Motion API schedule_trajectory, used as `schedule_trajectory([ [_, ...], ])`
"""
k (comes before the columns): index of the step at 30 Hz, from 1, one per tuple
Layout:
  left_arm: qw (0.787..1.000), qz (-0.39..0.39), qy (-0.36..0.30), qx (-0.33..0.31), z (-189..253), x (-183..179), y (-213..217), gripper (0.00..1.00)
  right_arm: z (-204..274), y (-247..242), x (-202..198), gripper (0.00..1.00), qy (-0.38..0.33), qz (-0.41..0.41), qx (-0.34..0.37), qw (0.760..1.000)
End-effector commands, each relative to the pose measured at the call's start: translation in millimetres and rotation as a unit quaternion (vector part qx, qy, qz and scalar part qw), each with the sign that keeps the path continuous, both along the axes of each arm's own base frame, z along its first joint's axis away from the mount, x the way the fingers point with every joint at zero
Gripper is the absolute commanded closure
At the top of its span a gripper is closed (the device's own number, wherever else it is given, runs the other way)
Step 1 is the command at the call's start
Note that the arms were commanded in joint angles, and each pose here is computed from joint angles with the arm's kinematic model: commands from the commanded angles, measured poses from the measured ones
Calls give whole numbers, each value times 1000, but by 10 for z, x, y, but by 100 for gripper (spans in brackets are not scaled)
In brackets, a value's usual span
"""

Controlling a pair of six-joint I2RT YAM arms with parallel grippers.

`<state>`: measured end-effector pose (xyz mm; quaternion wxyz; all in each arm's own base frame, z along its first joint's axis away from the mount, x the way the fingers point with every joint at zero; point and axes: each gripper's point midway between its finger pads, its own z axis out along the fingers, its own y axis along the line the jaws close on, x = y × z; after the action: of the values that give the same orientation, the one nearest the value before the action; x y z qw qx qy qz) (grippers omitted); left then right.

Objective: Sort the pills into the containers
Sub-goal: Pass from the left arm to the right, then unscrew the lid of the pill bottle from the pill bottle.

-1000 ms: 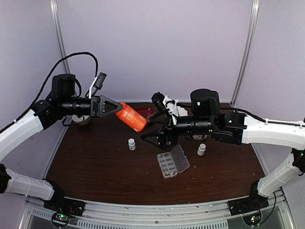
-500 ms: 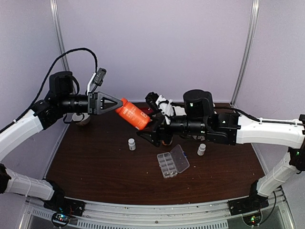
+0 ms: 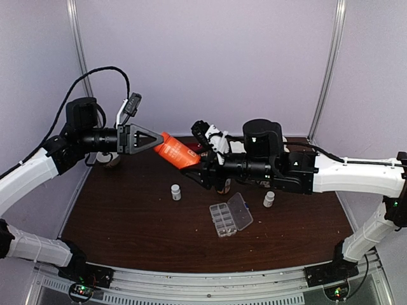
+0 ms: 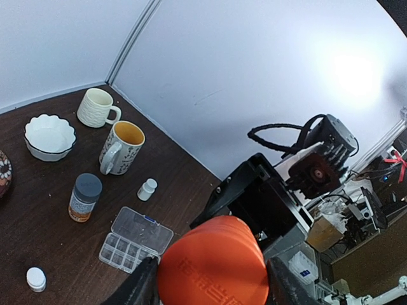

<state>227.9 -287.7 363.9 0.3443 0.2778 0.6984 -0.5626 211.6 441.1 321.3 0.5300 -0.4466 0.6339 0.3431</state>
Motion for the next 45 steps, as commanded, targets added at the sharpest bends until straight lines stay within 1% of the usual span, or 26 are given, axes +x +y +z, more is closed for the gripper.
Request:
schedule_trajectory([
  [1,999,-15,-24,-25,145,-92,7,54,165,40,3,58,-17,-3,16,1000],
  [3,999,-14,-27,-26,143,-103,16,35,168,32,-12,66,-18,1,18,1000],
  [5,999,-17,-34,-26,141,-123,21,20,206,19,-45,69,-19,6,26,999],
  [6,999,-20,-39,-25,141,-136,22,17,224,14,-61,70,-17,9,31,999],
  [10,998,-29,-41,-24,130,-151,10,17,250,-16,-100,71,-19,15,36,999],
  [16,999,-26,-36,-22,114,-131,5,31,203,-16,-88,72,-19,13,27,999],
  [19,999,-22,-33,-19,106,-113,4,41,201,-14,-77,73,-19,11,25,999],
  [21,999,-16,-28,-14,81,-89,6,45,196,-18,-64,73,-20,8,23,1000],
  [23,1000,-12,-22,-9,47,-71,7,52,194,-23,-39,76,-25,1,17,1000],
  [24,1000,-8,-20,-6,33,-57,8,56,190,-24,-30,77,-29,-1,12,1000],
  [26,1000,1,-12,-2,13,-26,14,61,170,-41,11,77,-44,-11,-2,999],
  [28,1000,14,11,0,24,17,17,65,119,-54,28,78,-80,-28,-33,996],
  [30,998,36,53,6,17,92,21,73,96,-114,115,82,-143,-78,-72,984],
  [32,993,49,104,5,-19,157,0,85,103,-156,165,86,-206,-117,-100,966],
  [33,990,54,127,3,-41,179,-10,87,100,-169,180,87,-233,-131,-111,957],
  [35,983,63,171,-5,-104,219,-26,87,103,-186,211,88,-281,-156,-129,938],
  [38,972,71,223,-26,-176,242,-42,85,103,-192,237,89,-345,-192,-157,905],
  [40,966,73,243,-44,-168,250,-42,79,119,-207,229,90,-378,-212,-165,886],
  [41,966,75,245,-47,-154,254,-38,72,125,-214,217,90,-389,-218,-166,880],
  [42,967,80,237,-49,-123,263,-26,53,136,-222,211,90,-389,-220,-163,880],
  [43,970,83,225,-50,-78,267,-11,42,149,-218,198,88,-380,-216,-155,886],
  [45,977,93,182,-54,33,296,30,13,159,-230,147,86,-351,-189,-141,906],
])
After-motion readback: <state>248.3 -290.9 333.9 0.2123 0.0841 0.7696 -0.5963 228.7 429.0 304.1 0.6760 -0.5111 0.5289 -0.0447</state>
